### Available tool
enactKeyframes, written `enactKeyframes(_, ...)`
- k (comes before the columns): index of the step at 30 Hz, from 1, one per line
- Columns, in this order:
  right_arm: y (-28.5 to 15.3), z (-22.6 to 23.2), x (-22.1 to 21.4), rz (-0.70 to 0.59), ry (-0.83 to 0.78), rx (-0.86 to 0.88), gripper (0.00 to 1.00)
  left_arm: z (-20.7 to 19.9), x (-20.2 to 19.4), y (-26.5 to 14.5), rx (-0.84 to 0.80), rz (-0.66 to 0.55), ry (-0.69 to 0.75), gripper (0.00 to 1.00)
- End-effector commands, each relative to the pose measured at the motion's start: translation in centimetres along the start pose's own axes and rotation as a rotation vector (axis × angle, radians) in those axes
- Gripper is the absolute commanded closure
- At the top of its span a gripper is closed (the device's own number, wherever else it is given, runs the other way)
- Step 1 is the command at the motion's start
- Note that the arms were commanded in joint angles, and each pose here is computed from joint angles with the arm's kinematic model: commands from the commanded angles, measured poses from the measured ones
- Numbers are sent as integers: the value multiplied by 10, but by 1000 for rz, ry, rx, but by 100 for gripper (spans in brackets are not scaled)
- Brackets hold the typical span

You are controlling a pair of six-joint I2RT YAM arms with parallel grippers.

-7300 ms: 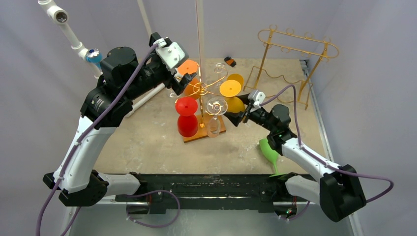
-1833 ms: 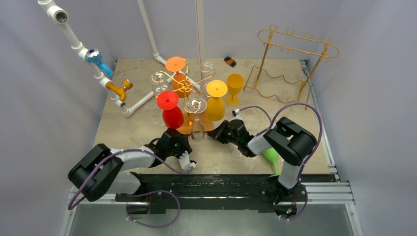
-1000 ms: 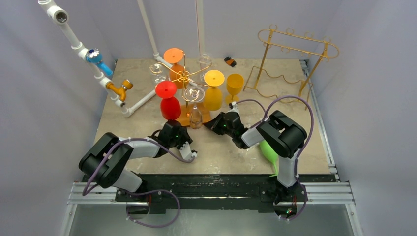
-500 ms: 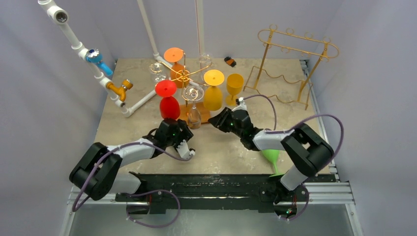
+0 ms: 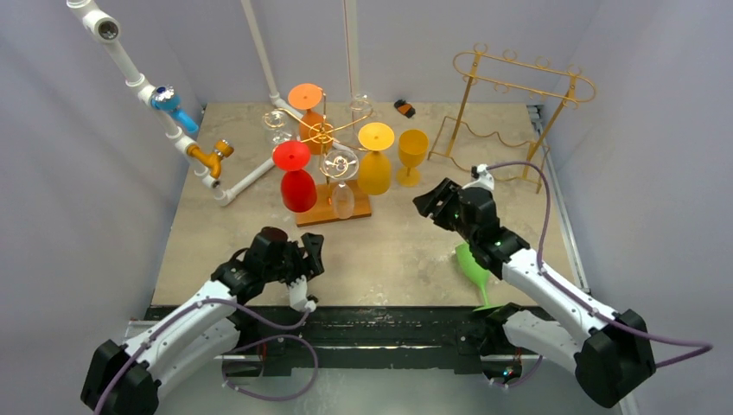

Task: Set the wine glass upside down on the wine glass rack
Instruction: Pick up the wine glass at the center of the board.

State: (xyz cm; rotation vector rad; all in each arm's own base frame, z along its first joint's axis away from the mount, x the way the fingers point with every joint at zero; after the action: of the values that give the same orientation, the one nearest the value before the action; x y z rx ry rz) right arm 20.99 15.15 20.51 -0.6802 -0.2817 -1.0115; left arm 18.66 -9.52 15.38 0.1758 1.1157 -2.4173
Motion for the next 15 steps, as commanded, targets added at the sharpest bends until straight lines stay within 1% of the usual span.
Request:
enactKeyframes(1,-16,4,36,-65,-89,-152,27,7,21,-11,72,-136,259,28)
enactKeyframes(3,-14,21,58,-98,-110,-157,3,14,23,-21,116,-137,287,28)
enactKeyframes(5,-5,31,74,-110,-138,-170,1,19,24,-31,136,-141,299,28)
enactKeyframes(10,27,50,104,-110,-213,-207,1,33,25,-58,212,-119,310,28)
enactKeyframes(11,33,51,109,-113,-219,-211,1,36,25,-63,227,-112,311,26)
enactKeyframes(13,46,50,119,-106,-228,-231,1,40,25,-73,246,-94,315,17)
enactKeyframes(14,53,48,122,-98,-232,-243,1,42,24,-77,254,-87,316,14)
enactKeyframes(15,62,45,123,-83,-236,-262,3,44,24,-82,264,-79,322,13)
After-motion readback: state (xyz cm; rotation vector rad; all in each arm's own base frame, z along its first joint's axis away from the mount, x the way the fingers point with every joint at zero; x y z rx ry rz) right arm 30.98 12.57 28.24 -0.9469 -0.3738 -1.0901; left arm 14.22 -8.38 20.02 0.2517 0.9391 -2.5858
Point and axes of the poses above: each gripper's point midway between its finger pads, its own y axis out along the fingers, its own z axis along the line the jaws close on, x = y × z, the point moved 10 cm from there along -y, back along the fingers, and after that the axes turned 8 degrees about y, right-handed, at the moved point
